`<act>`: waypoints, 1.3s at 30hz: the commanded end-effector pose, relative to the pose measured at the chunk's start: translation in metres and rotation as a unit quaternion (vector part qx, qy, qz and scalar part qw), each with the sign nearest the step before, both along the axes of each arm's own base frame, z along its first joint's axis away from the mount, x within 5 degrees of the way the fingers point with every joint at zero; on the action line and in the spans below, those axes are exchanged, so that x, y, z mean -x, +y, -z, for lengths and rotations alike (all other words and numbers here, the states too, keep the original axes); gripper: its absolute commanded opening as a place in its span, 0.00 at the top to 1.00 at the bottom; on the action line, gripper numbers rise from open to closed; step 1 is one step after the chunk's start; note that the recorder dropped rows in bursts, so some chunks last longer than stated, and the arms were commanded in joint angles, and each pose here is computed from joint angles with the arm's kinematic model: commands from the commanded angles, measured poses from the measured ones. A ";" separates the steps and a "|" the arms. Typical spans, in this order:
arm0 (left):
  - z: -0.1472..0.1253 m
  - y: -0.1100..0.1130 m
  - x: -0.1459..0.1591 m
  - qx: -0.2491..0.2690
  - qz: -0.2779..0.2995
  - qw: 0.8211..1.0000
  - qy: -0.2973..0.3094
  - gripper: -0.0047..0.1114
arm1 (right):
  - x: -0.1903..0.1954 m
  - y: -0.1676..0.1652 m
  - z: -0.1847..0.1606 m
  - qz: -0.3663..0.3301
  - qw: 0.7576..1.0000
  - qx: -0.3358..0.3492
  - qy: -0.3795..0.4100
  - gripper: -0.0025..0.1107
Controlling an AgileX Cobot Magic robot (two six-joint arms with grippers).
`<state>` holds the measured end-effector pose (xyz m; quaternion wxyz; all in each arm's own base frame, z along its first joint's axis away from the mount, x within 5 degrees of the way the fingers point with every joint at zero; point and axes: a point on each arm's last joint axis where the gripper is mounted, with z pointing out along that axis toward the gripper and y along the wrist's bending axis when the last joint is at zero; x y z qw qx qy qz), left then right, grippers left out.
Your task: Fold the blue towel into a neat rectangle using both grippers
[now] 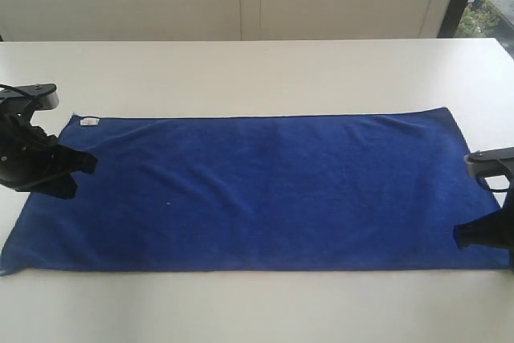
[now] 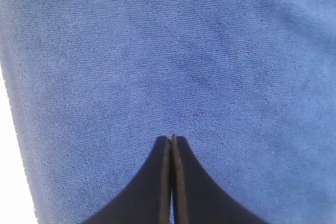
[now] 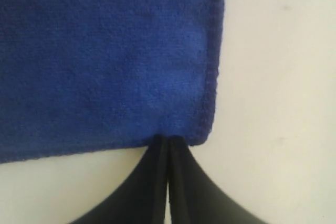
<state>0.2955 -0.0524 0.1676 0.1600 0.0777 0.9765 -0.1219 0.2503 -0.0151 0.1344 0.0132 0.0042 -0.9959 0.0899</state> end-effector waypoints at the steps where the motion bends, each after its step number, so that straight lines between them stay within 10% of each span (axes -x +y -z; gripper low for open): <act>1: -0.001 0.000 0.003 0.009 -0.007 1.000 0.005 0.96 | -0.003 -0.001 -0.004 0.000 1.000 0.001 -0.004 0.98; 22: -0.080 0.008 0.021 -0.006 0.051 0.998 -0.042 0.96 | -0.036 0.006 -0.070 0.030 0.970 -0.046 -0.237 0.98; 39: -0.165 0.038 0.097 -0.016 0.023 0.990 -0.137 0.96 | -0.082 -0.014 -0.073 0.033 0.973 -0.126 -0.189 0.98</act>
